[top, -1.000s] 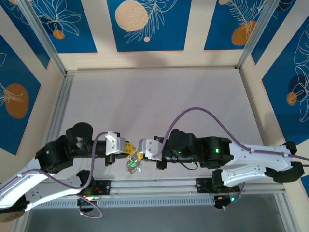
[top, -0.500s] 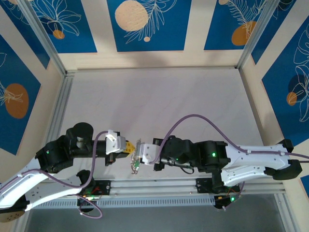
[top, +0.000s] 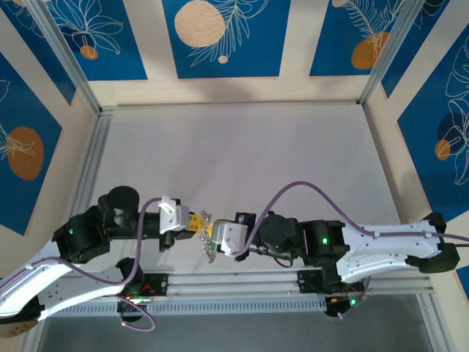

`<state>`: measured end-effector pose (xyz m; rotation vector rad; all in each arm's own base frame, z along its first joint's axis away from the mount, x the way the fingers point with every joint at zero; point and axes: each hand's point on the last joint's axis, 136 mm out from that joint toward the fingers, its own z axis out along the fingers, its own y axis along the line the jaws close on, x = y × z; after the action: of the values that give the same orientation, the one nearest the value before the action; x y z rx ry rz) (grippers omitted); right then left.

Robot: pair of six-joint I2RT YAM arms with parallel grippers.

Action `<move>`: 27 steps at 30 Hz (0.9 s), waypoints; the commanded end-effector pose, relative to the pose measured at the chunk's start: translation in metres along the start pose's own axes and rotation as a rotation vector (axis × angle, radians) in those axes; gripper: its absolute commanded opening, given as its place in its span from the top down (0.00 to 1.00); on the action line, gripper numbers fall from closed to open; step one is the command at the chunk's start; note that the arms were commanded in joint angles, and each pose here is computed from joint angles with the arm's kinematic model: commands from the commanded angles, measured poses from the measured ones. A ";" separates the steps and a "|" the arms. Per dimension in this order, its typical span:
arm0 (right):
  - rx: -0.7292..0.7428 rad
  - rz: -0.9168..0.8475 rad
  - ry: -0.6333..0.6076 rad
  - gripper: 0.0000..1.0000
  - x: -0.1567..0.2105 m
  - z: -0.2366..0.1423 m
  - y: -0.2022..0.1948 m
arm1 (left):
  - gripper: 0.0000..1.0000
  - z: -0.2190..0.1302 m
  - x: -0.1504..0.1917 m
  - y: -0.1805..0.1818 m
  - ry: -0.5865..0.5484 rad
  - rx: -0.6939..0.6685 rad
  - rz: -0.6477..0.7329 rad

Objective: Put the keys on the keyring

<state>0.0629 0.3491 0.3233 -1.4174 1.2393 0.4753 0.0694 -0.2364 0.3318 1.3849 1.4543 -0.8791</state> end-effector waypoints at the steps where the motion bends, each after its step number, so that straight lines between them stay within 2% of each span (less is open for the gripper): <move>1: 0.014 -0.012 -0.023 1.00 0.001 0.000 0.001 | 1.00 -0.009 -0.030 -0.002 -0.122 0.001 0.031; 11: 0.170 -0.117 -0.079 1.00 -0.003 0.002 -0.008 | 1.00 -0.009 -0.033 -0.001 -0.145 -0.009 0.013; 20: 0.215 -0.145 -0.110 1.00 -0.003 0.005 -0.010 | 1.00 -0.009 -0.033 0.004 -0.157 -0.034 0.004; 27: 0.165 -0.098 -0.133 0.84 -0.003 -0.002 -0.004 | 1.00 -0.010 -0.032 0.005 -0.157 -0.047 0.005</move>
<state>0.0680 0.3533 0.3191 -1.3137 1.0741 0.3356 0.0720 -0.2367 0.3428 1.3112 1.4276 -0.9070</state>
